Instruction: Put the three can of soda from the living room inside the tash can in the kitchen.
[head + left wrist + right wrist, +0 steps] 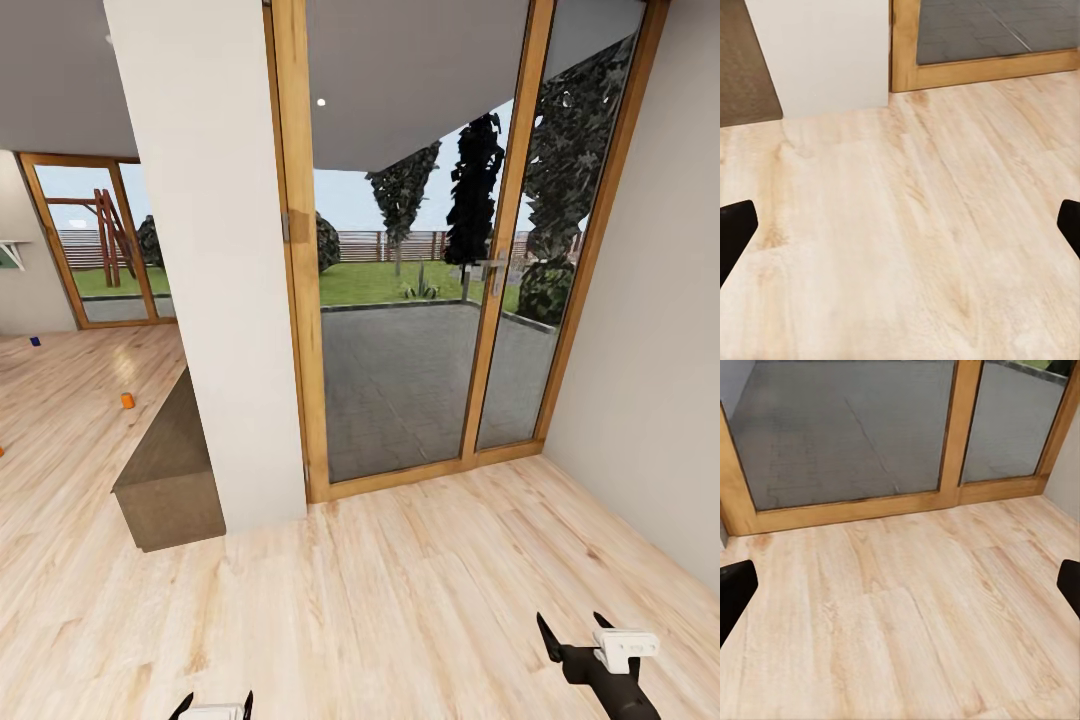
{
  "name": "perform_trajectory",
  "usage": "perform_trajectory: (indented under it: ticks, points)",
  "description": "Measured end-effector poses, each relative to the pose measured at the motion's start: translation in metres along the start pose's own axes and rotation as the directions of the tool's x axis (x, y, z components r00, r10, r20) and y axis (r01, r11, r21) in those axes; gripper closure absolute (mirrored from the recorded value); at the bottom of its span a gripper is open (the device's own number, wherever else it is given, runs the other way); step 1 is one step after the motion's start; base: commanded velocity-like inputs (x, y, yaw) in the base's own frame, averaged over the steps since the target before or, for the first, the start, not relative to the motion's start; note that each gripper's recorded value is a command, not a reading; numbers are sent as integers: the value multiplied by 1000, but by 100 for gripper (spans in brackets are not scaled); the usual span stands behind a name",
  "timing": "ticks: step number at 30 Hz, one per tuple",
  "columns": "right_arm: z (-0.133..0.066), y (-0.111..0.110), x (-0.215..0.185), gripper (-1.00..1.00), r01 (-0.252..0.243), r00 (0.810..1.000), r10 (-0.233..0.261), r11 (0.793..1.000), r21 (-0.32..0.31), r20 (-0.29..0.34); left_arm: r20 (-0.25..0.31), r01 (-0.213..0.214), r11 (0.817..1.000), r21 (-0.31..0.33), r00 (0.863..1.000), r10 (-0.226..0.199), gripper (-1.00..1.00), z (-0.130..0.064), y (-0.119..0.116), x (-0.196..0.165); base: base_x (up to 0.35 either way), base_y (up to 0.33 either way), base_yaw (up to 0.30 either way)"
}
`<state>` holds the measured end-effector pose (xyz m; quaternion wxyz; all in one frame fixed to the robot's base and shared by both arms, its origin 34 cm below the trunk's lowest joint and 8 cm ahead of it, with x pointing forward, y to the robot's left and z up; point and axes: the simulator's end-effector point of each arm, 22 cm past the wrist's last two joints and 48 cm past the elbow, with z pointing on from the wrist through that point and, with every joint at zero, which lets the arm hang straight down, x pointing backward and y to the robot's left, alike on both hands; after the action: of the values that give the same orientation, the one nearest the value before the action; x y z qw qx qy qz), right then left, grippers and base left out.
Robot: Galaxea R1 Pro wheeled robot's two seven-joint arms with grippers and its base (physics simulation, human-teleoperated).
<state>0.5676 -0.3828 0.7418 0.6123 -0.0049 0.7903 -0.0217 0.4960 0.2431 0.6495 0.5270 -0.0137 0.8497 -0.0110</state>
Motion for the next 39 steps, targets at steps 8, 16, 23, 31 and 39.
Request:
perform_trajectory:
  ticks: [8, 16, 23, 31, 39]
  points:
    - [0, 0, 0, -100, -2, 1000, 2, 1000, 3, 2, 0, -2, 1000, 1, 1000, 2, -100, 0, -1, 0, 0, 0, 13]
    - [0, 2, 0, -100, -6, 1000, 6, 1000, 3, 2, 0, -3, 1000, 1, 1000, 3, -100, 0, -1, 0, 0, 0, 155]
    - [0, 4, 0, -100, -9, 1000, 9, 1000, 3, 4, 2, -3, 1000, 3, 1000, 3, -100, 0, -2, -1, 0, 0, 232]
    - [0, 4, -2, -100, -10, 1000, 10, 1000, 3, 7, 7, -4, 1000, 4, 1000, 4, -100, 0, -2, -2, 0, 0, 243]
    - [0, 4, -3, -100, -10, 1000, 10, 1000, 3, 10, 11, -5, 1000, 5, 1000, 5, -100, 0, -3, -4, 0, 0, 245]
